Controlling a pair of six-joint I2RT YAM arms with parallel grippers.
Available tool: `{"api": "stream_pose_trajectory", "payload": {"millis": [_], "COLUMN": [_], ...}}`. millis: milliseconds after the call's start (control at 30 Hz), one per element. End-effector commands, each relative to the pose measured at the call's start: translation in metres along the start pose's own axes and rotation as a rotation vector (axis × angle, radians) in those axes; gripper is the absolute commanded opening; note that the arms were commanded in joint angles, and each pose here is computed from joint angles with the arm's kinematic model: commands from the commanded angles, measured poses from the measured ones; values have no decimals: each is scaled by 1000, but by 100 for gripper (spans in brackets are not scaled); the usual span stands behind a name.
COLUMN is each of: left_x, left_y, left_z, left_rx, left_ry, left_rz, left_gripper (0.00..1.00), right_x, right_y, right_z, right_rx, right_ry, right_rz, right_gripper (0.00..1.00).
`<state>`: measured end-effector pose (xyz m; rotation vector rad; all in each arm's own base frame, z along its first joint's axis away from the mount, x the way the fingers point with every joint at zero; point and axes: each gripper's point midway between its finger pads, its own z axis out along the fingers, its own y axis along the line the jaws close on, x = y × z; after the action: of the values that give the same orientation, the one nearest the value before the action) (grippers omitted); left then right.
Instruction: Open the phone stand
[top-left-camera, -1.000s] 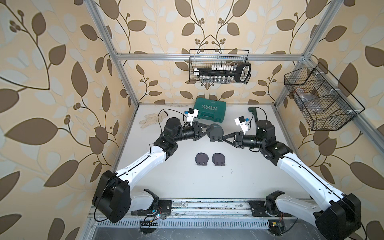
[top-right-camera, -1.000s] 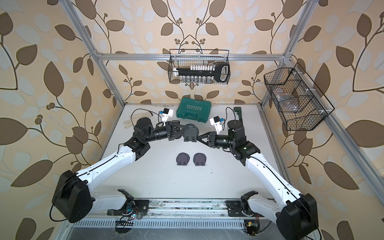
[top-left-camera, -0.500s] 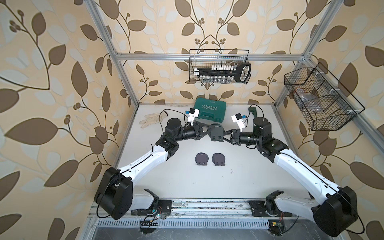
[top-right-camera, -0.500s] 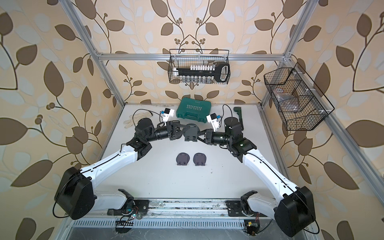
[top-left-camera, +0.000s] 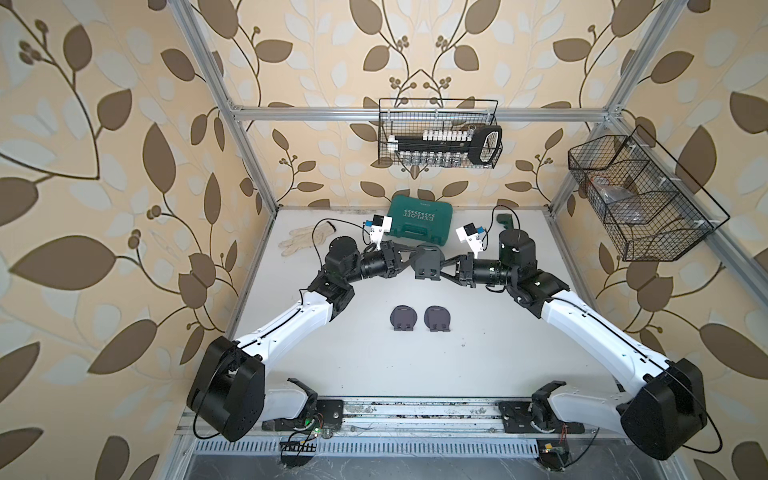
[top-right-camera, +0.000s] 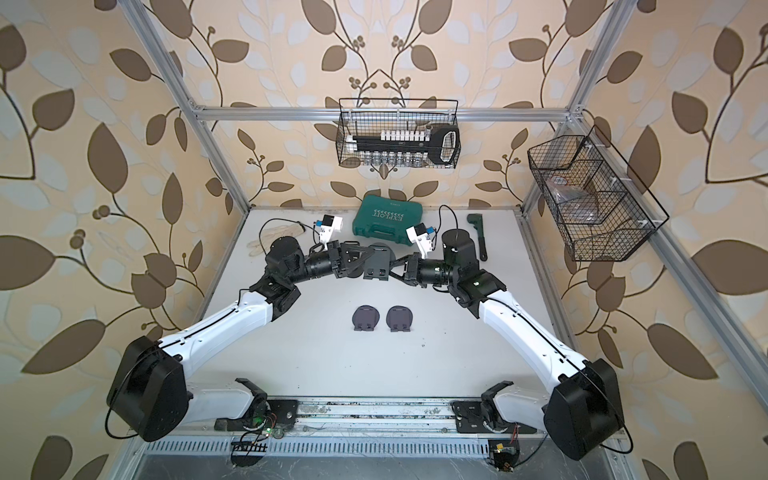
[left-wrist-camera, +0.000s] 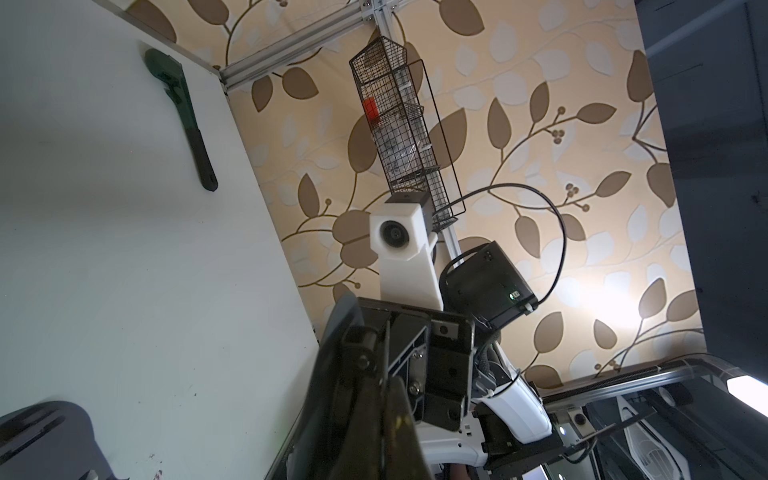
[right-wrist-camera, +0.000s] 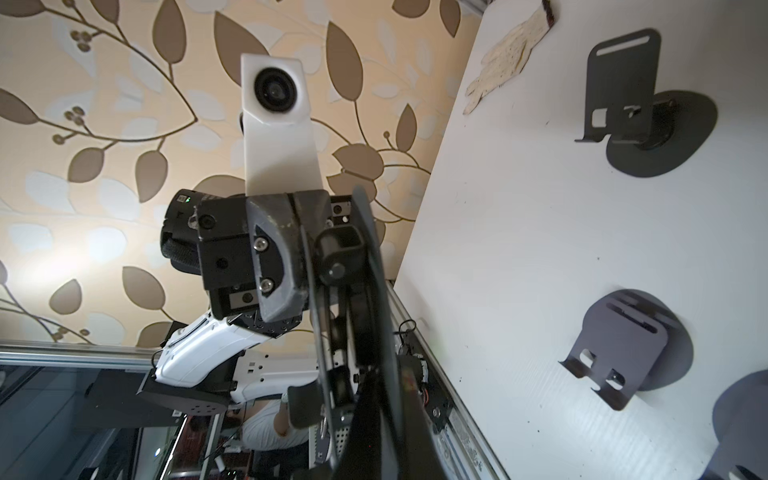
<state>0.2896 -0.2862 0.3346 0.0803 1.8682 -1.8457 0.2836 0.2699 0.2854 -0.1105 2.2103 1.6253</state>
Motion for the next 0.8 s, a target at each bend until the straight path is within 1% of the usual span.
{"api": "stream_pose_trajectory", "payload": {"millis": [0,133,233,467,533,633,700,767], "left_x": [28,22,22,18,12,1,-7,-9], "left_y": [-87,-121,-135,-153,-156,-153,-144,-130], "left_z": [-9,-19,-24,-34,-35,-35,-36,-31], "left_rx": [227,299,327,364,358,334,299,244], "left_ry": [120,70,54,9,-5,-33,-62,-47], "left_rz": [180,290,362,535,549,537,517,472], "left_gripper": [0,0,0,0,0,0,0,0], "right_x": [25,42,50,58,60,60,58,51], "right_y": [-35,-61,-74,-86,-86,-87,-86,-83], "right_z": [24,36,41,44,44,42,39,33], "right_rx": [62,48,46,88,94,97,94,92], "right_ry": [123,191,216,264,273,275,265,235], "right_rz": [127,274,356,422,428,434,436,425], "right_gripper": [0,0,0,0,0,0,0,0]}}
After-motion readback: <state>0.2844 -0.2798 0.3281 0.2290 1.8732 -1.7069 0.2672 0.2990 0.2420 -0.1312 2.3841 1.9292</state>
